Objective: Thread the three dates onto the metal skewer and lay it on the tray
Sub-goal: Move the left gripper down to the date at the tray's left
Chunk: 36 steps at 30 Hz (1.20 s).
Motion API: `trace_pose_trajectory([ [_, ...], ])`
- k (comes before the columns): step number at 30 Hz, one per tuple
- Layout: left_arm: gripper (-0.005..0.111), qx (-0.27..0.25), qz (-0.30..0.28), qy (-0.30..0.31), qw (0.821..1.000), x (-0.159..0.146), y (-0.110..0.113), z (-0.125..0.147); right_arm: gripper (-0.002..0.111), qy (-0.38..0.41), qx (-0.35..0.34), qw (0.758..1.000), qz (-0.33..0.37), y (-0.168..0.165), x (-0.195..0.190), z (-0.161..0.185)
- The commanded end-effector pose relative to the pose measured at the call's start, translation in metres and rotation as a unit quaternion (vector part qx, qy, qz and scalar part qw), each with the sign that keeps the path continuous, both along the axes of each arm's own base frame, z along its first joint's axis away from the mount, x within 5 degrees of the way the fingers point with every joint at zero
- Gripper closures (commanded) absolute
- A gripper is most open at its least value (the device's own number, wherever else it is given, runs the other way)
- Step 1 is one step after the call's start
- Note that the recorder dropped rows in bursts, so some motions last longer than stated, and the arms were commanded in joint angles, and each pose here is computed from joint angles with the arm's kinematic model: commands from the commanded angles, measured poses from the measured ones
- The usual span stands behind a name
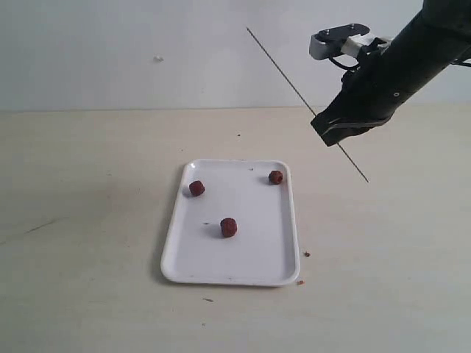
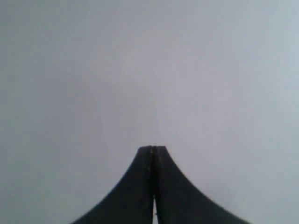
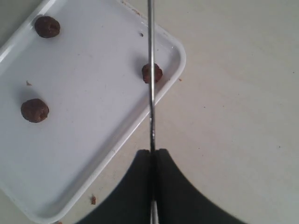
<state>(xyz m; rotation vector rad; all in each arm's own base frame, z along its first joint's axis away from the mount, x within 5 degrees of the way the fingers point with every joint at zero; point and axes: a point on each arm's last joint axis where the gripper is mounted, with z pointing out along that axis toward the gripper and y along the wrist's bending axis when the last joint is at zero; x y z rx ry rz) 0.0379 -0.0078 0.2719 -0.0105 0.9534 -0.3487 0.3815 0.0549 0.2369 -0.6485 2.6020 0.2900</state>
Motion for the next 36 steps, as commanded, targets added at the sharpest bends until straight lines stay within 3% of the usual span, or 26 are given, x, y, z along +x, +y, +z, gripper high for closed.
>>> trace_pose_trajectory([
  [1, 0.107, -0.049, 0.04, 0.072, 0.995, 0.016, 0.009, 0.052, 0.108, -0.006, 0.0, 1.0, -0.001, -0.002, 0.0, 0.0],
  [4, 0.107, -0.009, 0.033, 0.185, 0.982, 0.057, 0.0, 0.081, 0.108, -0.004, -0.01, 1.0, -0.013, -0.006, 0.001, -0.001],
  [5, 0.107, 0.03, 0.01, 0.278, 0.96, 0.094, -0.012, 0.088, 0.108, -0.004, -0.018, 0.999, -0.041, -0.013, 0.002, -0.001],
  [6, 0.107, 0.049, 0.0, 0.309, 0.95, 0.109, -0.017, 0.094, 0.108, -0.003, -0.025, 0.998, -0.052, -0.018, 0.003, -0.001],
  [9, 0.107, 0.115, -0.03, 0.436, 0.892, 0.167, -0.032, 0.087, 0.108, 0.007, -0.038, 0.995, -0.09, -0.033, 0.003, -0.003],
  [13, 0.106, 0.189, -0.079, 0.58, 0.789, 0.242, -0.051, 0.053, 0.108, 0.021, -0.035, 0.993, -0.109, -0.046, 0.002, -0.004],
  [17, 0.097, 0.258, -0.145, 0.646, 0.703, 0.295, -0.085, 0.018, 0.108, 0.028, -0.032, 0.993, -0.107, -0.045, 0.003, -0.009],
  [21, 0.072, 0.323, -0.215, 0.687, 0.615, 0.328, -0.135, -0.017, 0.108, 0.032, -0.035, 0.994, -0.099, -0.045, 0.005, -0.014],
  [23, 0.06, 0.354, -0.232, 0.695, 0.581, 0.34, -0.157, -0.032, 0.108, 0.032, -0.035, 0.994, -0.098, -0.045, 0.005, -0.015],
  [26, 0.049, 0.404, -0.239, 0.691, 0.549, 0.359, -0.19, -0.056, 0.108, 0.033, -0.027, 0.994, -0.099, -0.044, 0.005, -0.015],
  [30, 0.049, 0.465, -0.235, 0.675, 0.523, 0.373, -0.225, -0.073, 0.108, 0.033, -0.025, 0.994, -0.099, -0.043, 0.005, -0.015],
  [36, 0.049, 0.488, -0.244, 0.667, 0.508, 0.383, -0.25, -0.096, 0.108, 0.033, -0.025, 0.994, -0.099, -0.043, 0.005, -0.015],
])
